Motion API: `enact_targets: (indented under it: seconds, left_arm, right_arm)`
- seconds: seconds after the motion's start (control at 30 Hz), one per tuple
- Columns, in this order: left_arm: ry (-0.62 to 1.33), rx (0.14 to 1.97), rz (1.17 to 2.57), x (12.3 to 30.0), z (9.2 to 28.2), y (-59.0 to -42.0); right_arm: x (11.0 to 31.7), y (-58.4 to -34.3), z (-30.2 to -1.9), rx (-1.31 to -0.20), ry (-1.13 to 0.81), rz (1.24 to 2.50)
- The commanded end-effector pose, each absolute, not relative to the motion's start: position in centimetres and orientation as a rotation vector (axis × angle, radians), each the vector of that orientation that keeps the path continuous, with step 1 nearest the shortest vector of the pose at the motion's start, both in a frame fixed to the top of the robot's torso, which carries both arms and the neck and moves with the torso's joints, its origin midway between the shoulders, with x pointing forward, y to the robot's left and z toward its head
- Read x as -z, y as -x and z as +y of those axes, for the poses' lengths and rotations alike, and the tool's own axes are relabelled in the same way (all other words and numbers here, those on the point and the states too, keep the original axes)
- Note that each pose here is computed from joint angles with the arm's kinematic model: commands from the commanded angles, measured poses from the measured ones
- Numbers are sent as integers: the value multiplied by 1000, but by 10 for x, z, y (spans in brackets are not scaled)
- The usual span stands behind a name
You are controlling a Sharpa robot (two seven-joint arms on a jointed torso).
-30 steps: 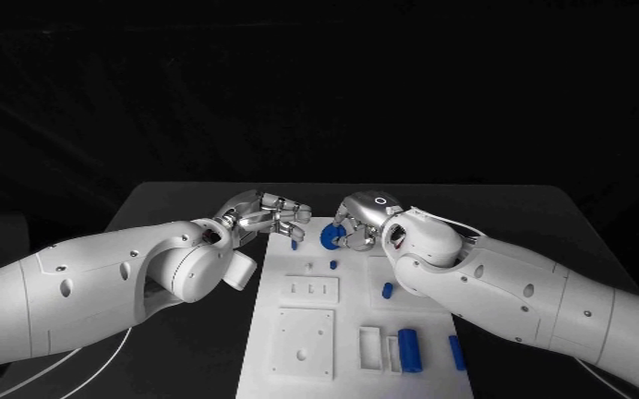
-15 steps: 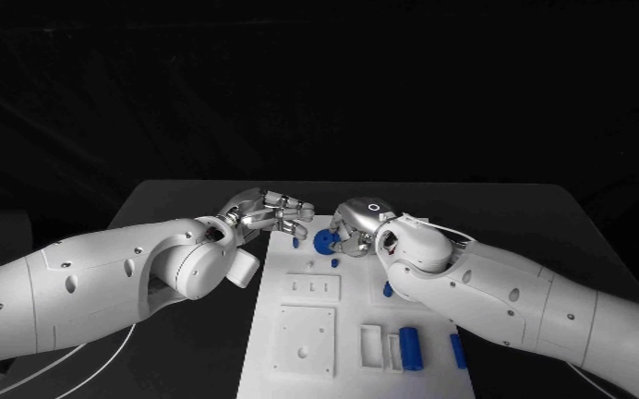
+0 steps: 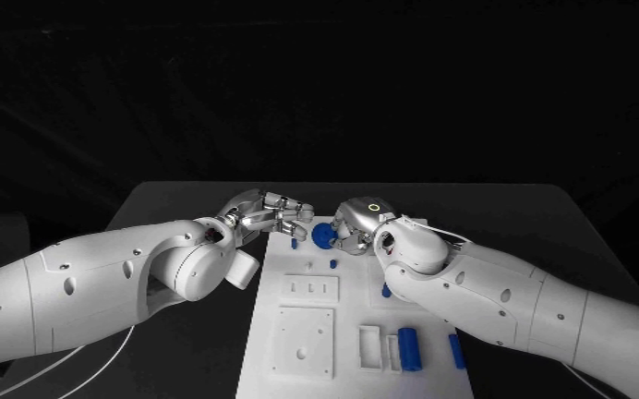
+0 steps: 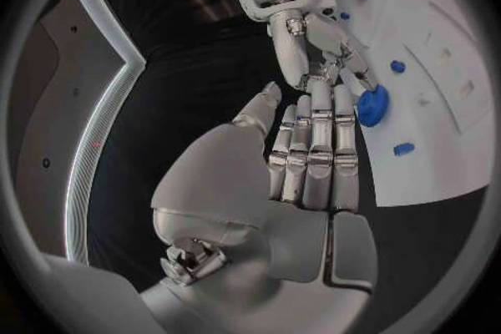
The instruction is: Assemble the parts on the task board
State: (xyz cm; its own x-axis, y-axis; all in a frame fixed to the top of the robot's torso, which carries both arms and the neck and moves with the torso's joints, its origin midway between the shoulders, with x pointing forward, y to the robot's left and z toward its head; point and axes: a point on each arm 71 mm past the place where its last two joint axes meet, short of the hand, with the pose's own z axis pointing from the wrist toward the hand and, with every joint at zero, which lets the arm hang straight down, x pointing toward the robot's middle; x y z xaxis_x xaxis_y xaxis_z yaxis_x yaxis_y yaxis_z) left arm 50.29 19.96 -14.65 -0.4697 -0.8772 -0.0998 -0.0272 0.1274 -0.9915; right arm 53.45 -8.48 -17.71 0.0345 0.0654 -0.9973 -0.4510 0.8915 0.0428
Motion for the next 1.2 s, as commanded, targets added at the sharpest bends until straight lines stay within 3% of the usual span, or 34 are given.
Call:
enact_targets:
  seconds: [0.03, 1.2]
  left_arm:
    - [879, 1448, 1656, 145, 197, -503]
    - [882, 1443, 1653, 145, 200, -503]
  right_arm:
    - [178, -535, -89, -361, 290, 1473]
    - [177, -526, -97, -446, 244, 1448]
